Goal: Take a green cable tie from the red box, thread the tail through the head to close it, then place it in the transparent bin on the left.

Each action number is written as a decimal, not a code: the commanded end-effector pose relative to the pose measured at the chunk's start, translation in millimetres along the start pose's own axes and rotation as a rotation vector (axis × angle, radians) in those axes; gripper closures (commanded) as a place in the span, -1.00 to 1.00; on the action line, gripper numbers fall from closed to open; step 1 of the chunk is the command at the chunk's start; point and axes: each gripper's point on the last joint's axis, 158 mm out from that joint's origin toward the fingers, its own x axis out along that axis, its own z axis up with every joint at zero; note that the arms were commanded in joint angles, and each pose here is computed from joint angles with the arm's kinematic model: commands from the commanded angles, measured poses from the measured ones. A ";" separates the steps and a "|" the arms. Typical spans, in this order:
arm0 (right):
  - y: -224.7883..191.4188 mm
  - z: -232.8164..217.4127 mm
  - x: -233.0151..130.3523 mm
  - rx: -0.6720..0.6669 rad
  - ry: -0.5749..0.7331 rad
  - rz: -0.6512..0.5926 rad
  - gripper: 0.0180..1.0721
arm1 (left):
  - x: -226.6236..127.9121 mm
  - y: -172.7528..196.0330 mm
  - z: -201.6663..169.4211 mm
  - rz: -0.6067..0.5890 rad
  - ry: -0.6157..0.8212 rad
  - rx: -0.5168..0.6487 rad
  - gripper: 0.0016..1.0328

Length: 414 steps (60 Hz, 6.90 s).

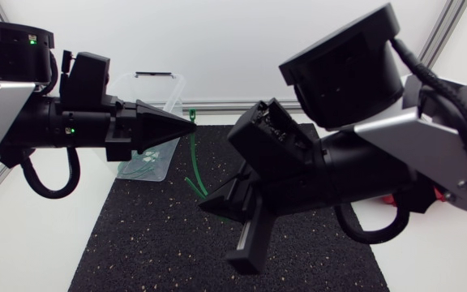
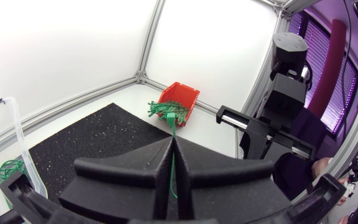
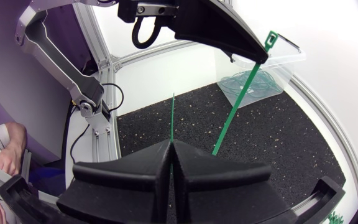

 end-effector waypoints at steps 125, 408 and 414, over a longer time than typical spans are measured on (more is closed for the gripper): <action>28.4 14.3 -10.3 1.016 0.137 0.293 0.91 | 7.8 -12.6 -40.9 -0.046 0.003 -0.051 0.94; 26.3 45.6 -43.3 1.254 0.006 0.539 0.91 | -0.8 -76.1 -28.6 -0.163 -0.167 0.062 0.94; 24.9 46.0 -43.5 1.258 0.003 0.536 0.91 | -0.2 -77.1 -31.1 -0.165 -0.163 0.059 0.94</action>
